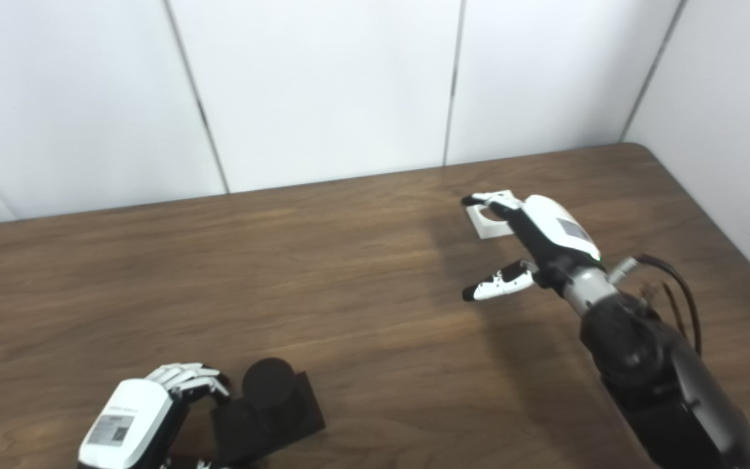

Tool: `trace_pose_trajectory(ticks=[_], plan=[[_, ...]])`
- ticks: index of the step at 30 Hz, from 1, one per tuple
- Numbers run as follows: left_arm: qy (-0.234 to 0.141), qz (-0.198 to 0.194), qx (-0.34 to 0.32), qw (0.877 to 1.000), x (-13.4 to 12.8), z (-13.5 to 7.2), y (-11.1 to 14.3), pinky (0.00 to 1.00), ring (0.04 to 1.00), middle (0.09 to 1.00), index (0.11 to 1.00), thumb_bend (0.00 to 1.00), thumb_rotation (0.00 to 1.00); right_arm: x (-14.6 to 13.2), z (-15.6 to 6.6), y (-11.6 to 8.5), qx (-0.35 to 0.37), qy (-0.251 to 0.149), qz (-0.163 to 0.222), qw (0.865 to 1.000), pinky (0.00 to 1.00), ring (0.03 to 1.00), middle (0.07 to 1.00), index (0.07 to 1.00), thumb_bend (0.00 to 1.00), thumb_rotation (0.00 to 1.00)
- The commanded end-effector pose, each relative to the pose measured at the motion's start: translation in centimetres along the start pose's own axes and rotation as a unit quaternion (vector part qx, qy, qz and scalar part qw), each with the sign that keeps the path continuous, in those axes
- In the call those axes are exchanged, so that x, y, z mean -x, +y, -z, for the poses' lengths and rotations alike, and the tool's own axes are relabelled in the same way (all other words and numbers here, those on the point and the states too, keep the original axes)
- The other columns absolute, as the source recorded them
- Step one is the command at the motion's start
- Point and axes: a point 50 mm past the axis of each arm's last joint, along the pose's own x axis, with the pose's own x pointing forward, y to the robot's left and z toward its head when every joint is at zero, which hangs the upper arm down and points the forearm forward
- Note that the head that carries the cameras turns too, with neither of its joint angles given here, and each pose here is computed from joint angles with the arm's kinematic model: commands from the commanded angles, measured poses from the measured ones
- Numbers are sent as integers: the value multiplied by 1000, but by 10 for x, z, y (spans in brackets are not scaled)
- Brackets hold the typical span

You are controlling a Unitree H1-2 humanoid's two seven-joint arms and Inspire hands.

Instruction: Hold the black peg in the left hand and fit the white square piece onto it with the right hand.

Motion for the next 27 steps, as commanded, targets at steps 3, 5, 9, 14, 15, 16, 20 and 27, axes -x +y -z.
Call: trace_pose_trajectory(ticks=[3, 5, 9, 14, 15, 16, 20, 27], plan=[[46, 55, -25, 997, 13, 21, -11, 781, 766, 711, 487, 520, 53, -21, -1, -34, 68, -11, 20, 997, 997, 999, 967, 884, 882, 180], [45, 53, -23, 997, 14, 22, -12, 783, 767, 711, 487, 520, 53, -32, 0, -40, 85, -5, 17, 996, 1000, 1000, 976, 885, 890, 193], [47, 56, -20, 997, 16, 23, -13, 785, 768, 713, 487, 520, 55, -56, 6, -50, 115, 7, 14, 993, 1000, 1000, 985, 885, 908, 200], [48, 61, -21, 997, 18, 25, -14, 788, 772, 718, 488, 520, 56, -79, 10, -59, 143, 15, 12, 990, 1000, 1000, 984, 887, 918, 238], [49, 61, -20, 997, 19, 26, -15, 789, 772, 719, 488, 520, 56, -83, 11, -60, 149, 18, 12, 989, 1000, 1000, 985, 888, 916, 240], [49, 62, -19, 997, 19, 26, -16, 790, 773, 719, 488, 520, 56, -86, 11, -61, 152, 20, 12, 988, 1000, 1000, 989, 891, 911, 239], [49, 61, -19, 997, 20, 27, -17, 791, 772, 719, 488, 520, 56, -101, 13, -67, 165, 25, 11, 986, 1000, 1000, 993, 892, 910, 233], [50, 63, -16, 997, 22, 26, -18, 799, 775, 721, 488, 520, 56, -123, 16, -70, 182, 43, -7, 982, 1000, 1000, 995, 898, 888, 248]])
